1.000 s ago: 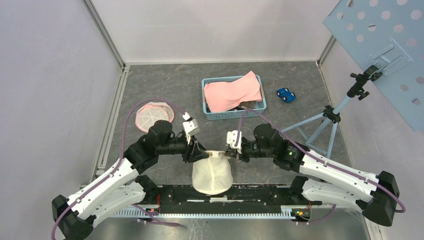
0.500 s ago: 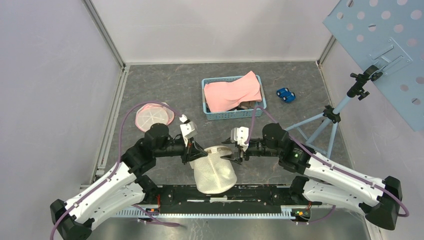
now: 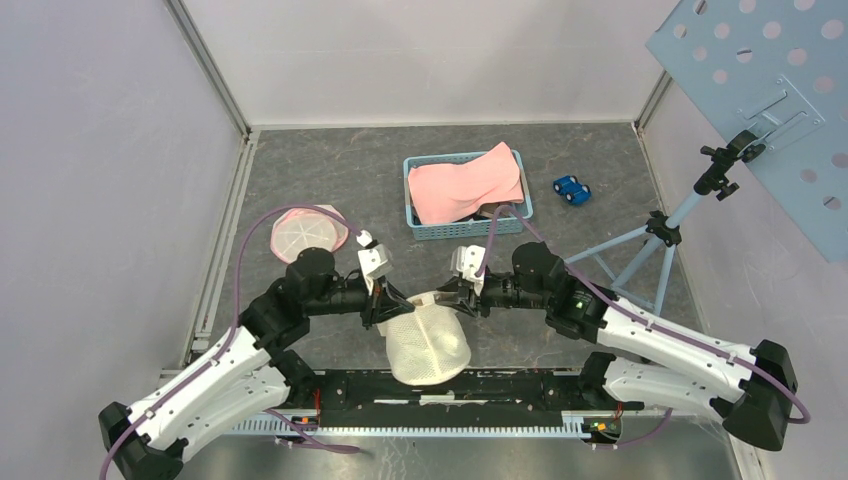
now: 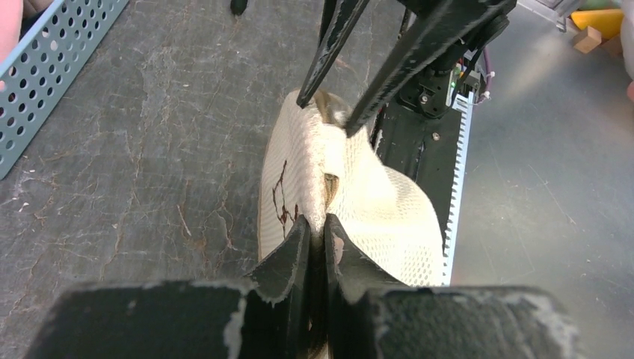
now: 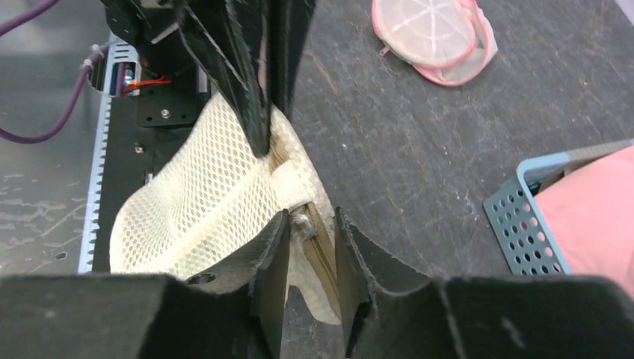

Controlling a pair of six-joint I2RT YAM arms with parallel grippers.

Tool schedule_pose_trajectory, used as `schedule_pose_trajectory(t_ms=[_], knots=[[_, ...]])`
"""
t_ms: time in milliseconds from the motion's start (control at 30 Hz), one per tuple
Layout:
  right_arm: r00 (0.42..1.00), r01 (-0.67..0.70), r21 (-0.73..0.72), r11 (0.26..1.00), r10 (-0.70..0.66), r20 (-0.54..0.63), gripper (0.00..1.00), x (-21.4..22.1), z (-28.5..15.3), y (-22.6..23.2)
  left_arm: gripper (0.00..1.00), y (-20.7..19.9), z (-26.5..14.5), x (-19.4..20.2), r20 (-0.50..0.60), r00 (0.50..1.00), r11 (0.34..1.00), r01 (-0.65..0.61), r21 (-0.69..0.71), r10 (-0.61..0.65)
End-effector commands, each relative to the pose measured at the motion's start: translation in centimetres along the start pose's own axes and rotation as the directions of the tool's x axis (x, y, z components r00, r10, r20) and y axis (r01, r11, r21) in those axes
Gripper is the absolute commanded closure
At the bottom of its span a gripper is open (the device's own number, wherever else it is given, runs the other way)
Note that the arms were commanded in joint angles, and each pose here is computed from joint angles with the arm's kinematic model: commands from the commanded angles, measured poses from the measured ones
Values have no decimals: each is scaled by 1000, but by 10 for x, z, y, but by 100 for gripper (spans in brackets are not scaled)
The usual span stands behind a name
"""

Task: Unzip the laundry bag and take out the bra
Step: Unzip the laundry bag at the center of the board.

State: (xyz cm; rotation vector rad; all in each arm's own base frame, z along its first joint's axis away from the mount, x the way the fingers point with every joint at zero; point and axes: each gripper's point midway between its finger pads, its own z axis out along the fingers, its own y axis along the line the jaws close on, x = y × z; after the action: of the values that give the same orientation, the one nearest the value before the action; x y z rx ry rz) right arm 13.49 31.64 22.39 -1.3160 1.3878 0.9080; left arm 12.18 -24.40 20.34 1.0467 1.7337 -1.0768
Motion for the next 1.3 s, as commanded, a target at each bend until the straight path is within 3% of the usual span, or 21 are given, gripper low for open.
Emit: schedule_pose_trajectory(t_ms=[0,200,500,567,667,767,1000,1267], knots=[[999,5,60,998,-3,-39,69,2,-4,-10,95,-5,-6,-27,100,990,995,-97,5,96],[997,19,107,994,-11,-79,86,12,-15,-17,95,-6,-5,-29,110,989,995,-97,8,96],[988,61,110,992,-44,-146,89,19,-25,-19,96,-5,-4,-31,115,988,995,-101,10,100],[988,71,109,991,-55,-147,80,14,-28,-20,96,-5,-3,-29,104,990,995,-99,14,97],[992,77,86,993,-67,-107,51,-3,-31,-15,96,-4,-1,-24,77,993,995,-96,18,95],[995,80,52,995,-77,-69,42,-21,-33,-10,96,-2,0,-23,62,993,995,-100,15,99],[996,82,38,996,-83,32,40,-61,-30,-10,96,-1,3,-20,44,995,996,-88,19,87],[995,94,-77,993,-95,-9,38,-34,-5,0,95,-12,-1,-32,97,990,992,-112,62,106]])
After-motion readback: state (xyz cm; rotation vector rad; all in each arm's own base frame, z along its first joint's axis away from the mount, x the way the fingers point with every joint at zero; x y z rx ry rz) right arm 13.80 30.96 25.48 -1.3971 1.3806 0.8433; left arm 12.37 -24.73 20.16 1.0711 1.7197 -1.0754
